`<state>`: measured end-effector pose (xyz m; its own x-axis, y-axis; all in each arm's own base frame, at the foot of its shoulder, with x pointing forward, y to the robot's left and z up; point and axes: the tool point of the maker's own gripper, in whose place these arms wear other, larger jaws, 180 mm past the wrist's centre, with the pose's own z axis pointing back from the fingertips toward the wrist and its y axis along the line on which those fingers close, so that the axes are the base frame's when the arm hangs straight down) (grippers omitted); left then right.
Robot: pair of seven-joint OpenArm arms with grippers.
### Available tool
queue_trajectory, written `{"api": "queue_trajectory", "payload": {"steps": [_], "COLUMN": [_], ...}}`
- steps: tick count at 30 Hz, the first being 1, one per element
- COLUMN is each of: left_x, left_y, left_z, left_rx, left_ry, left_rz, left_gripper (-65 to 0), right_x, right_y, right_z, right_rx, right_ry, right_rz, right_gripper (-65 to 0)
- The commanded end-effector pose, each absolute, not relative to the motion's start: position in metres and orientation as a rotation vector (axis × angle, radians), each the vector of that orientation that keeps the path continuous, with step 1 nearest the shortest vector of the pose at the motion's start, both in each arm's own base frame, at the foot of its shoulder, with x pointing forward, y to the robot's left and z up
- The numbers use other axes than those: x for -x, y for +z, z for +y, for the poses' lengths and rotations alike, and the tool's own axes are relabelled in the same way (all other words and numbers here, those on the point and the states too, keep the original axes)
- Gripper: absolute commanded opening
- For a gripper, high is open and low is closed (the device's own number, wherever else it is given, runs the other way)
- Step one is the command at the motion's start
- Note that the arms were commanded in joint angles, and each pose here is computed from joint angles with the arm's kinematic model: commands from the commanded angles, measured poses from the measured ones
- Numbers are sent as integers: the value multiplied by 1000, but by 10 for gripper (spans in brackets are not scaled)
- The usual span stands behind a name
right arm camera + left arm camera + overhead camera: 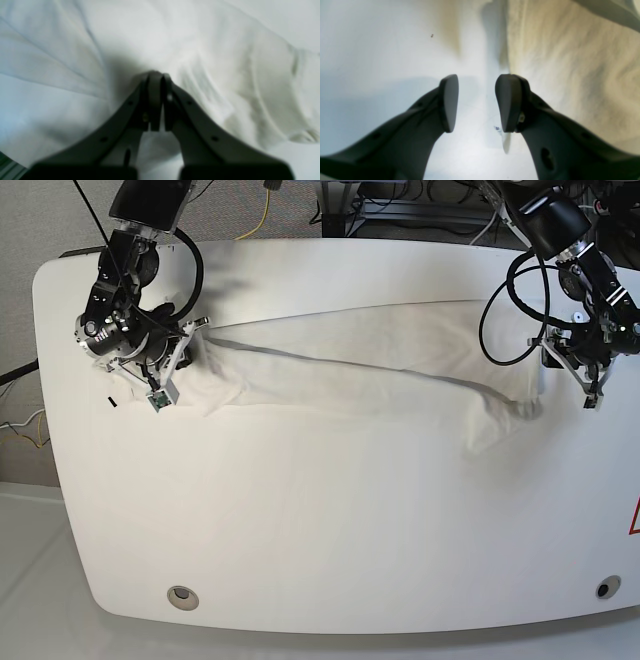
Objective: Fold the T-shirt properly
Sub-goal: 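Close the left gripper on the strip's end fabric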
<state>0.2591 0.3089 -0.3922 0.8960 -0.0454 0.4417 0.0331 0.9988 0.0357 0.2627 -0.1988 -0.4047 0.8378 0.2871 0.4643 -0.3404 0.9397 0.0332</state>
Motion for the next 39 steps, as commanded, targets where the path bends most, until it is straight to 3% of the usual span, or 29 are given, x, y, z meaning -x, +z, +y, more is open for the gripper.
{"api": "queue_trajectory", "payload": {"steps": [1,20,25,39], "left_x": [-264,-264,-273,-268], "left_y": [-383,-379,-380,-415], "left_z": [315,323,308,283], "left_rx": [-44,-57,26,227], "left_ry": [-47,-46,-37,24], "left_rz": [-488,-496,-550,-514], "left_gripper": [-393,-393,-393,-393], "right_x": [-267,-266,-266,-266], "right_y": [-405,-409,-409,-409], "right_z": [-205,-205,-205,-206], "right_rx": [-110,-118,-119,-116], "right_ry": [325,321,322,323], "right_rz": [-479,-473,-473,-473], "right_gripper": [-642,-642,-642,-644]}}
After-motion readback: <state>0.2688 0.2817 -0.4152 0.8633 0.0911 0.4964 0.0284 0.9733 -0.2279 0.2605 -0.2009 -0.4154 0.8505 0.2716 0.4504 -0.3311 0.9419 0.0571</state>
